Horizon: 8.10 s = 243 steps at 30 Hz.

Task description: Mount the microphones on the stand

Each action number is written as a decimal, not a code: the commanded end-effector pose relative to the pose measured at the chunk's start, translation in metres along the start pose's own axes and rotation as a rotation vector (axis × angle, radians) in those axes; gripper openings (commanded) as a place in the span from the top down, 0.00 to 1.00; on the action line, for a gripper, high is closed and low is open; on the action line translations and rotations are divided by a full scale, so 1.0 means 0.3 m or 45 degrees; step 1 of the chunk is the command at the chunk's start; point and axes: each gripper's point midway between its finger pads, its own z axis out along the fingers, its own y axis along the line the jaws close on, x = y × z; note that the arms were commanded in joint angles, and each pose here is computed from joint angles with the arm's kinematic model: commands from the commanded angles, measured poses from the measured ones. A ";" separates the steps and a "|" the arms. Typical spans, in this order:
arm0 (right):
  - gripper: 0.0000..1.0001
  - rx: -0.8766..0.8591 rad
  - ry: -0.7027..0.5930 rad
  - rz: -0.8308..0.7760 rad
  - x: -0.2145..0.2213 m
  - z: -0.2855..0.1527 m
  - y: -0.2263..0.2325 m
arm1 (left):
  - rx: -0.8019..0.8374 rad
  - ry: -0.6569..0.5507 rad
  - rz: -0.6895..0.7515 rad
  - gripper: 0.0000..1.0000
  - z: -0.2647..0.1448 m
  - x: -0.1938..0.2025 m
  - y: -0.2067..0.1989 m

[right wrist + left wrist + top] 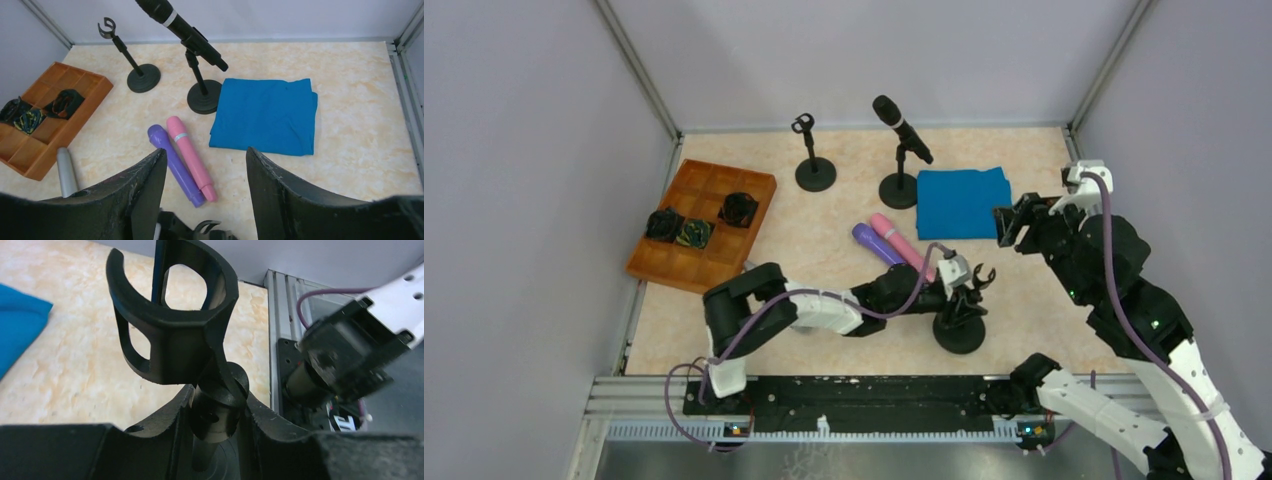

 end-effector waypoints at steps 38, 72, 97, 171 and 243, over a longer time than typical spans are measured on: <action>0.41 -0.189 0.206 -0.022 0.227 0.133 0.114 | -0.597 -0.225 0.296 1.00 -0.736 -0.235 0.426; 0.41 -0.215 0.296 -0.075 0.315 0.172 0.128 | -0.755 -0.118 0.117 0.19 -0.838 -0.126 0.513; 0.41 -0.225 0.307 -0.084 0.362 0.203 0.134 | -1.649 -0.020 -0.830 0.15 -1.288 0.136 0.418; 0.40 -0.575 0.068 0.138 0.167 0.134 0.313 | -0.979 -0.789 0.089 1.00 -1.209 -0.850 0.189; 1.00 -1.178 -0.123 -0.227 0.144 0.156 0.642 | -0.234 -0.775 0.151 0.27 -0.730 -0.964 0.037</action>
